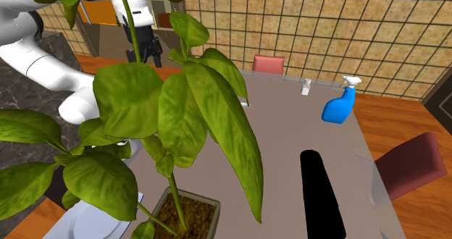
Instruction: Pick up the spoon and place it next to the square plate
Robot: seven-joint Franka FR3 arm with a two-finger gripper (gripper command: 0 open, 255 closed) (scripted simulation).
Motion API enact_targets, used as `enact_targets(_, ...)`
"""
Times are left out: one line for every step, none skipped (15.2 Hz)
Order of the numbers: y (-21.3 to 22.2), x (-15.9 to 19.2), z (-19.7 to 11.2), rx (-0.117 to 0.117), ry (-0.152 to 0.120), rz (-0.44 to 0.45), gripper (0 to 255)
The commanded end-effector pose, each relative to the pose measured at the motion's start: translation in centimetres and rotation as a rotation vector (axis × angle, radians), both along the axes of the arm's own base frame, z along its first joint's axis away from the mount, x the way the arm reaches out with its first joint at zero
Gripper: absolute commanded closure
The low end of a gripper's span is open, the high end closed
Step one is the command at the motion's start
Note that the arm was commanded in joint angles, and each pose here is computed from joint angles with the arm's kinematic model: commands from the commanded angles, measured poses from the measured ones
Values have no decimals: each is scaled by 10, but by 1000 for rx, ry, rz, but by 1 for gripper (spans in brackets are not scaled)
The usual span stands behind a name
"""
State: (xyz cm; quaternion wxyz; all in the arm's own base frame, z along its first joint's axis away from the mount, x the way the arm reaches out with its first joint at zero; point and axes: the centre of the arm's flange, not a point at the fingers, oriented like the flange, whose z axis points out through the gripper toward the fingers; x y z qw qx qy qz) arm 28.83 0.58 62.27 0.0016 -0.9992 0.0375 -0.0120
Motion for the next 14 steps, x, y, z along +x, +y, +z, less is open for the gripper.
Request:
enact_targets(0,0,0,0,0,0,0)
enact_targets(10,6,-7,-5,-3,-2,0)
enact_targets(19,13,-14,-10,-6,-4,0)
enact_targets(29,19,-21,-15,-9,-6,0)
enact_targets(38,25,-29,-20,-12,-8,0)
enact_targets(48,32,-36,-25,-15,-10,0)
enact_targets(57,38,-43,-30,-18,-12,0)
enact_targets(67,44,-50,-35,-21,-14,0)
enact_targets(76,51,-58,-40,-24,-16,0)
enact_targets(85,58,-65,-45,-27,-18,0)
enact_targets(94,64,-72,-50,-31,-20,0)
enact_targets(104,71,-80,-55,-34,-22,0)
enact_targets(113,77,-87,-60,-37,-23,0)
enact_targets(122,84,-95,-65,-40,-25,0)
